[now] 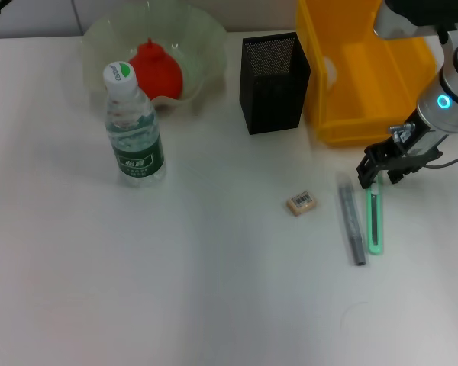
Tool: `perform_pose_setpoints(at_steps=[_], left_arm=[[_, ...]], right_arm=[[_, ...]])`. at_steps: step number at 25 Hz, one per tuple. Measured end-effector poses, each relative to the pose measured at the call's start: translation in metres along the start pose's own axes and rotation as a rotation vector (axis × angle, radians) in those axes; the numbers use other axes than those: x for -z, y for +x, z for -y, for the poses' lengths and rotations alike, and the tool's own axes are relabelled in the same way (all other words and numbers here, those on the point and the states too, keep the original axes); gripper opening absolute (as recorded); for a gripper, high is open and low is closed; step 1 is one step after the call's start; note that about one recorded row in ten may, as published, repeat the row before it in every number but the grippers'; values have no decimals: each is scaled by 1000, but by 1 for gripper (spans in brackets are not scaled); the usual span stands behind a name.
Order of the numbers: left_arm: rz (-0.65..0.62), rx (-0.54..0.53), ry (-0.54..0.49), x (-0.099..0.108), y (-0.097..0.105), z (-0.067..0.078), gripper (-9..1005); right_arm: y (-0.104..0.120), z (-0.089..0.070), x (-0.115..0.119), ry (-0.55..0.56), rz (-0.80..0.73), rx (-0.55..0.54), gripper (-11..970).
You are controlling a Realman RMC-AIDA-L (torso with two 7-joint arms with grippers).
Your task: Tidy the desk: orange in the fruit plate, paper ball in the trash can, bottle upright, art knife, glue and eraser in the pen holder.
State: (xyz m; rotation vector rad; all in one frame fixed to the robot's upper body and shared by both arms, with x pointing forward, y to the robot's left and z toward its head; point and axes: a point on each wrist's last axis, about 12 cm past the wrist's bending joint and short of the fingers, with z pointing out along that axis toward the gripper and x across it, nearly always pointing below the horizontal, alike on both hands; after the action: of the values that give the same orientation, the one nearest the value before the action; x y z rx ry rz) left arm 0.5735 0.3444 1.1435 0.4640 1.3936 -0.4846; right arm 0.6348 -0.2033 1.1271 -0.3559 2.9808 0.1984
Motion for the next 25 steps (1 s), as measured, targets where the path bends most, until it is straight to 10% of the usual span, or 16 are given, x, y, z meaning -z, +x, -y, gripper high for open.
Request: perform_pose_setpoints(at_steps=[25], left_arm=[[10, 5, -12, 6, 2, 2, 757]], right_arm=[[-7, -11, -6, 30, -8, 53, 415]])
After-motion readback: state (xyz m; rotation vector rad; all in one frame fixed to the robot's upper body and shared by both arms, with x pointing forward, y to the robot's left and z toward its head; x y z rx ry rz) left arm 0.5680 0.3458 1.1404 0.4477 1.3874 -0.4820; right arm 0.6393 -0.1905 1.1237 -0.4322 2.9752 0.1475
